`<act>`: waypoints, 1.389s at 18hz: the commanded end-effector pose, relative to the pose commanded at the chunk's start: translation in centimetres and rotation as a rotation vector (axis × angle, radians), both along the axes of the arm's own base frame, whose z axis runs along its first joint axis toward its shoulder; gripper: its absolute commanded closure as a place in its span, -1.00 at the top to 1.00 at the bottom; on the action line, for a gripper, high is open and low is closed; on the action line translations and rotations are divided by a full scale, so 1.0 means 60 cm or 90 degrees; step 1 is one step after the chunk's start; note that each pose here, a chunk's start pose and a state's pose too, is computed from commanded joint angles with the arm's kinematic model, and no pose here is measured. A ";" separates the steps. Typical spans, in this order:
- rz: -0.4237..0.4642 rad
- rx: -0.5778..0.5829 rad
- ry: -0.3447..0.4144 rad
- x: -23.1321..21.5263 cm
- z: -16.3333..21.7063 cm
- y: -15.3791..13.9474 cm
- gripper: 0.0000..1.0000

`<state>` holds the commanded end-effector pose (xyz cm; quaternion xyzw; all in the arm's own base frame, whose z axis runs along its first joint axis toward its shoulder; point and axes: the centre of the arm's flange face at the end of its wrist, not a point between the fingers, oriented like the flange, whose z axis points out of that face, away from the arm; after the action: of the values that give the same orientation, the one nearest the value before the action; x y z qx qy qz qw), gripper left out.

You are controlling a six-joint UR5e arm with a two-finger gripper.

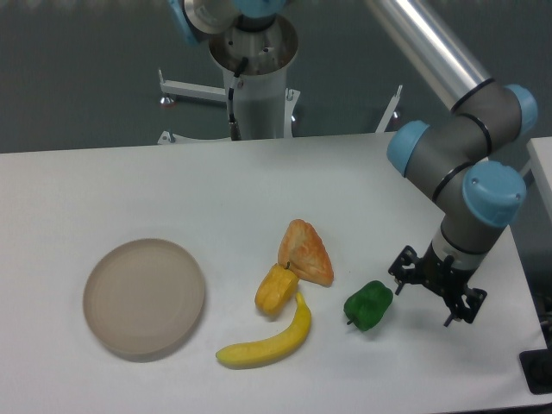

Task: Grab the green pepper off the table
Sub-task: 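Raise the open gripper and move it above the green bell pepper, then lower the open gripper around the green bell pepper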

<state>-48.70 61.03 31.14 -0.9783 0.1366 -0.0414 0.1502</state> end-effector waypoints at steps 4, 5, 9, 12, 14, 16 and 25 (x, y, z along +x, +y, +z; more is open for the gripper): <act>0.031 -0.006 -0.025 0.007 -0.017 -0.008 1.00; 0.041 -0.006 -0.030 0.009 -0.019 -0.006 1.00; 0.049 -0.012 -0.044 0.018 -0.042 -0.009 1.00; 0.047 -0.014 -0.045 0.021 -0.047 -0.010 1.00; 0.044 -0.016 -0.046 0.025 -0.053 -0.011 1.00; 0.043 -0.019 -0.049 0.030 -0.057 -0.015 1.00; 0.030 -0.011 -0.036 0.044 -0.074 -0.008 1.00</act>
<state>-46.08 60.58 26.67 -0.9809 0.1086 -0.0667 0.1467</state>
